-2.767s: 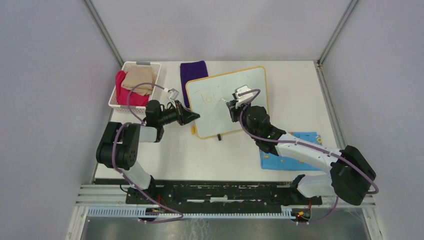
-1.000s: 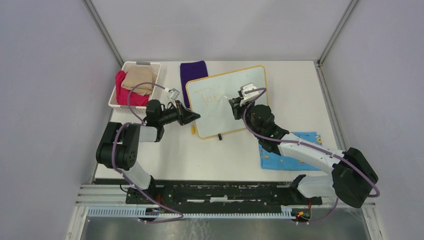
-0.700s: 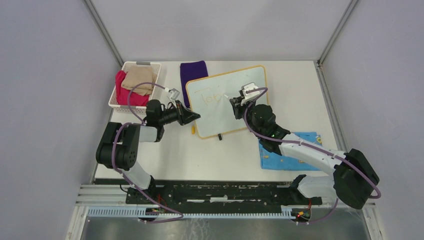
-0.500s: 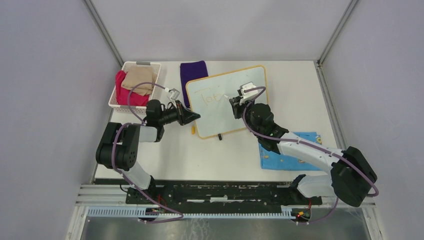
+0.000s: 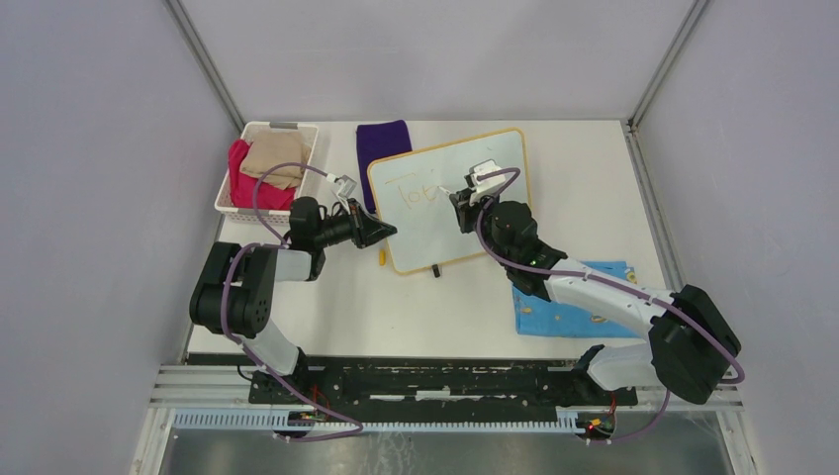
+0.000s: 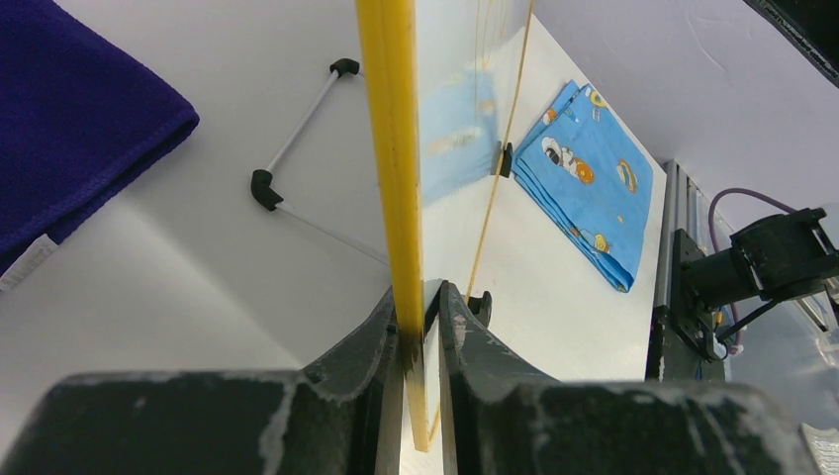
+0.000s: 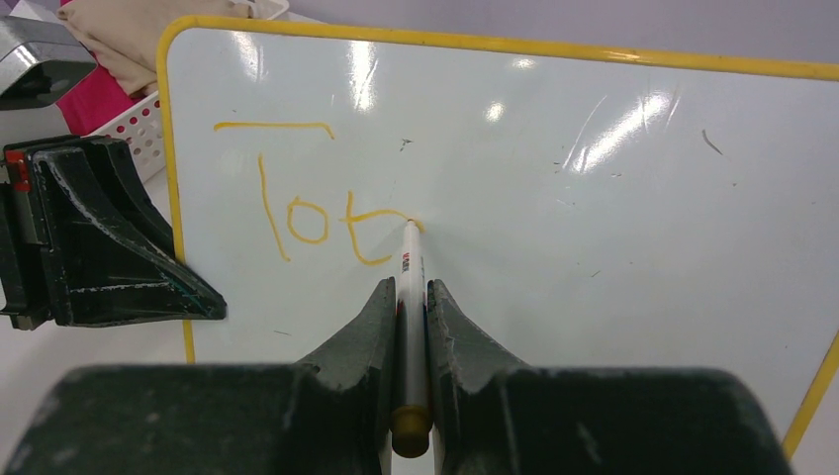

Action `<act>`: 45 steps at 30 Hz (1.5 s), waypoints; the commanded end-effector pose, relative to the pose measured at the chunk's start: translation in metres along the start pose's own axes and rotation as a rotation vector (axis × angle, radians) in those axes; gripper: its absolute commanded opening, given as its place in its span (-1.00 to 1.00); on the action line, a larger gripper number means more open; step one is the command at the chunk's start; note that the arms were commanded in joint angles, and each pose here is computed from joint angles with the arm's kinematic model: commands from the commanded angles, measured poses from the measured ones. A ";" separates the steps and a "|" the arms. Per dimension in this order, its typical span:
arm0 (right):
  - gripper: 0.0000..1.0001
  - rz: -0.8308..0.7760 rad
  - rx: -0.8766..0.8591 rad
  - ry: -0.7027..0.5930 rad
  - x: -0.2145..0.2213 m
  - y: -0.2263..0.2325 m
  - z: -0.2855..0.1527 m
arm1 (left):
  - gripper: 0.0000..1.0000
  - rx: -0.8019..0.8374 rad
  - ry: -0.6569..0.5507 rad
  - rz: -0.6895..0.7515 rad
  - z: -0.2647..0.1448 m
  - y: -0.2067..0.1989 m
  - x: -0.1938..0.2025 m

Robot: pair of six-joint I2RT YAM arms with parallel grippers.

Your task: Write a sentence on the whiteboard

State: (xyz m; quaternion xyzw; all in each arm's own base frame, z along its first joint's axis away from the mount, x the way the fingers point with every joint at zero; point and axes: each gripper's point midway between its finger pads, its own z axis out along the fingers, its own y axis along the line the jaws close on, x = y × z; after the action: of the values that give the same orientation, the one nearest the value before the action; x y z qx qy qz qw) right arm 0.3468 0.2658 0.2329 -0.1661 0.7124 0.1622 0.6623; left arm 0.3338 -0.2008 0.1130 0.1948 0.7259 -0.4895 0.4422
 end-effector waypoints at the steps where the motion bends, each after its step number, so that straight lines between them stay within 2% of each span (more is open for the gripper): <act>1: -1.00 0.014 -0.025 -0.060 -0.021 0.005 0.005 | -0.96 -0.072 0.034 0.038 0.001 0.016 0.013; 19: -1.00 -0.014 -0.022 0.020 0.009 -0.001 -0.010 | -0.96 -0.073 0.039 0.037 0.001 0.016 0.015; 26: -1.00 -0.019 0.047 0.002 0.001 -0.015 -0.012 | -0.96 -0.072 0.040 0.039 0.002 0.015 0.015; 45: -1.00 -0.017 0.038 -0.054 -0.029 -0.010 0.003 | -0.96 -0.072 0.049 0.038 0.003 0.015 0.017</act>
State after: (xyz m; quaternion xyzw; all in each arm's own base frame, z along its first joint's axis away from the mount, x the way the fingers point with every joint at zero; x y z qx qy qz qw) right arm 0.3463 0.2570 0.2319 -0.1702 0.7190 0.1438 0.6583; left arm 0.3334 -0.2019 0.1131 0.1996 0.7254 -0.4877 0.4428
